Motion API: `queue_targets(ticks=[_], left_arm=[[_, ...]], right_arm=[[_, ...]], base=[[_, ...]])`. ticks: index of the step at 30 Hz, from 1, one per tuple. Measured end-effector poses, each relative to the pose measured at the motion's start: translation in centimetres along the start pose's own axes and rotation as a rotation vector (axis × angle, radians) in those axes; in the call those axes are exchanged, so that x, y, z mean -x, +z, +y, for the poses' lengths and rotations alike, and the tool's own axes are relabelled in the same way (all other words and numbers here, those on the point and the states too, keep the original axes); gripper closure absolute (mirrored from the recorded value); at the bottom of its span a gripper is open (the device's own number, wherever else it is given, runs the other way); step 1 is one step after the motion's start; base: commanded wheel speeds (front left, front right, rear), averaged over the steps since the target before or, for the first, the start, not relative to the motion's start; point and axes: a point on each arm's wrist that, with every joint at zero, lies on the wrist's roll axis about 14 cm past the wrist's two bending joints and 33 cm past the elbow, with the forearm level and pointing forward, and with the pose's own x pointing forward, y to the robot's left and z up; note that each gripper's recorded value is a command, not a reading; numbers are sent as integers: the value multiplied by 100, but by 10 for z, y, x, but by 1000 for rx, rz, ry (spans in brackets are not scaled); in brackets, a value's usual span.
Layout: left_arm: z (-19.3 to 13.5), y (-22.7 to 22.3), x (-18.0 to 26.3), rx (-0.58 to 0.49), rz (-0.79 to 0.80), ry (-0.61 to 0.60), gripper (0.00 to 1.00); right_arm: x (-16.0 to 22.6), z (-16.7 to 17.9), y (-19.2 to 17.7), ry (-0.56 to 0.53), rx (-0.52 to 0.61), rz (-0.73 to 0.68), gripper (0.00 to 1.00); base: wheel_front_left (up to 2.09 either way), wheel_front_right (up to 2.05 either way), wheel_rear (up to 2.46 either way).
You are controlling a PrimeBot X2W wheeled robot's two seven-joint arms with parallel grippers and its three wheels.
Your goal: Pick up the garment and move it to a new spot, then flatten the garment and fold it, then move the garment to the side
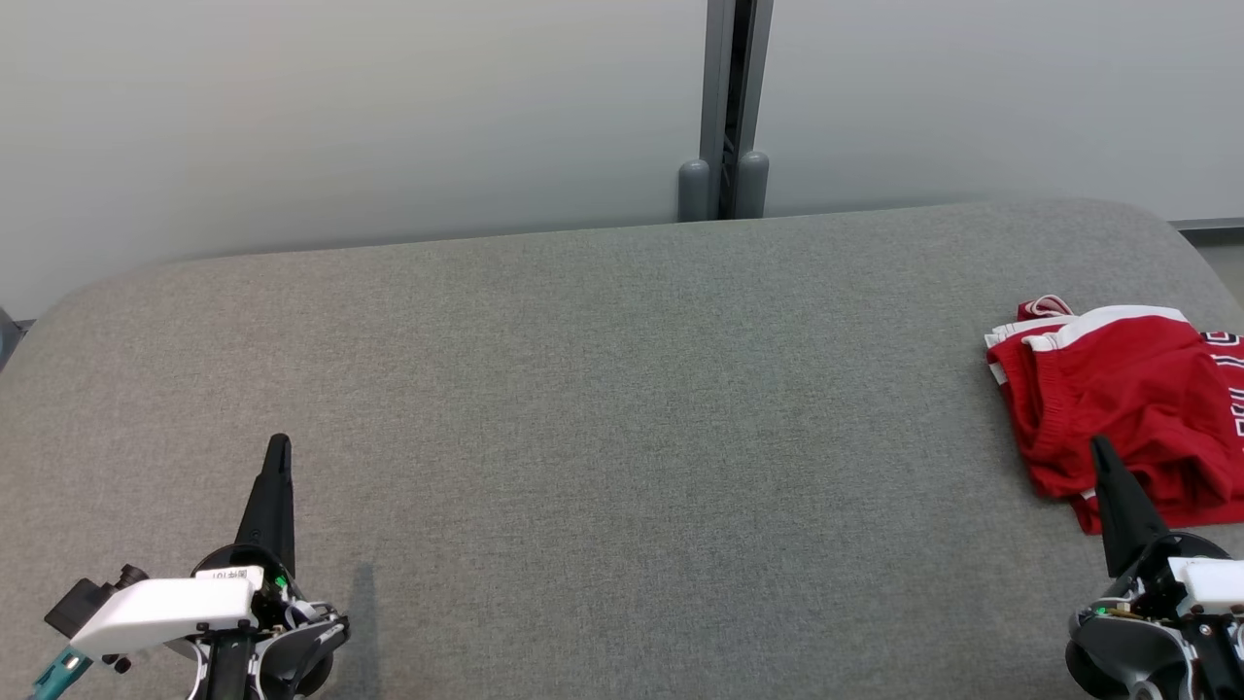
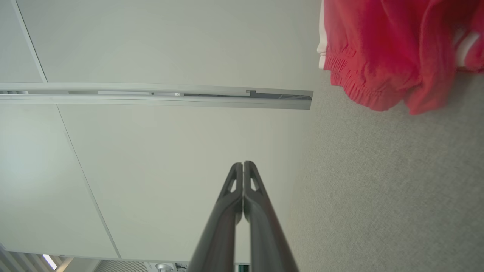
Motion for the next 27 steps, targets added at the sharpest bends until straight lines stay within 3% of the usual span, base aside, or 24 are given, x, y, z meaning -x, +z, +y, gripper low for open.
queue_targets(ticks=[27], left_arm=[[0, 0, 0, 1, -1, 0, 100]], right_arm=[[0, 0, 0, 0, 0, 0, 100]], base=[[0, 0, 0]])
